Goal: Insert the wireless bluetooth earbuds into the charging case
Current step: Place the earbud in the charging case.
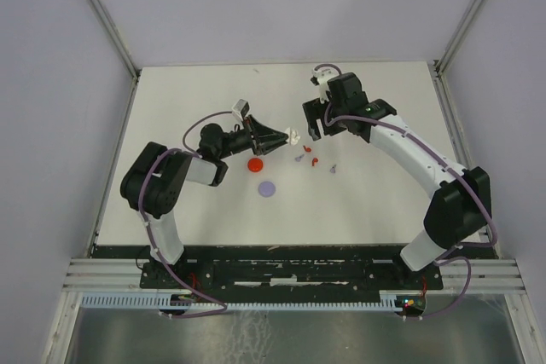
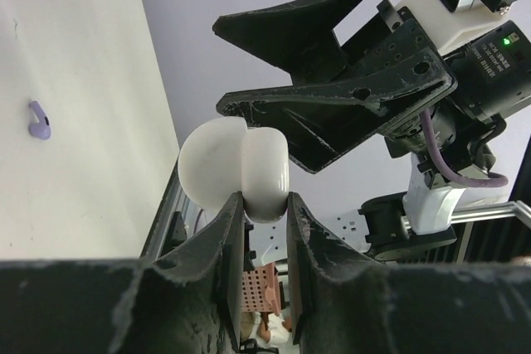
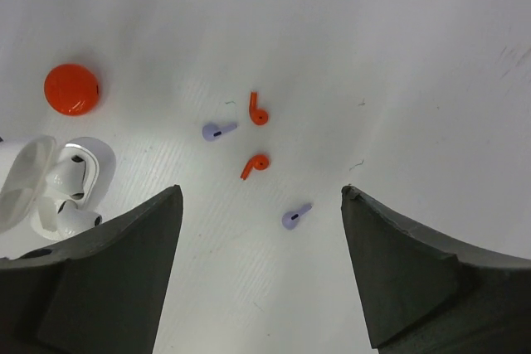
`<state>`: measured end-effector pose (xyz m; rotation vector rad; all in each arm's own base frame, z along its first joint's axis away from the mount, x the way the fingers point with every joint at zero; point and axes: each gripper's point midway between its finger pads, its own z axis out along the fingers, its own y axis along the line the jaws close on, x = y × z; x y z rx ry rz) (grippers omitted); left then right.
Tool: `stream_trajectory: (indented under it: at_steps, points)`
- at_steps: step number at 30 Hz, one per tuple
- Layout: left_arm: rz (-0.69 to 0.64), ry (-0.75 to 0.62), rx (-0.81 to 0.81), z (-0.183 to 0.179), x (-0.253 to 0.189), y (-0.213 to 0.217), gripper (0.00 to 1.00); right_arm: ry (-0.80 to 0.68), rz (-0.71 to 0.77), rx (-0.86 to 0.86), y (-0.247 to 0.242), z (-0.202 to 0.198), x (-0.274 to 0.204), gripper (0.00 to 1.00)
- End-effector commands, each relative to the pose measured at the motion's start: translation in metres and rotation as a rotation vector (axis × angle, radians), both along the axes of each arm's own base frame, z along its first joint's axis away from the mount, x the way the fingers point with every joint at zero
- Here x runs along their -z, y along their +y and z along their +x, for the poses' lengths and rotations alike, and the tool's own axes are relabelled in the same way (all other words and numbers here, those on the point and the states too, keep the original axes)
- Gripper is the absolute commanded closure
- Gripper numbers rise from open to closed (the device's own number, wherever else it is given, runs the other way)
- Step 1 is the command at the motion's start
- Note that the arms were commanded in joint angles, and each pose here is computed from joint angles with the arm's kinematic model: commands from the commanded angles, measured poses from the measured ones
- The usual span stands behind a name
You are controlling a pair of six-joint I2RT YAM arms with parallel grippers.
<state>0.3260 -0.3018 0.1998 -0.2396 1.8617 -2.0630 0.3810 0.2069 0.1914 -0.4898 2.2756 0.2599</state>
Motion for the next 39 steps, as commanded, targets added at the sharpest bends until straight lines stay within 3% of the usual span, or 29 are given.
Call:
stream_trajectory:
  at_steps: [1, 14, 39]
  points:
    - [0.027, -0.145, 0.046, -0.007, -0.017, -0.003, 0.97, -0.006, 0.006, -0.057, 0.003, -0.003, -0.018, 0.15]
    - [0.052, -0.152, 0.083, -0.008, -0.014, -0.009, 0.97, 0.075, 0.076, -0.131, 0.026, -0.007, 0.013, 0.17]
    - [0.088, -0.123, 0.038, 0.014, -0.009, -0.017, 0.97, 0.114, 0.125, -0.176, 0.031, -0.029, 0.02, 0.21]
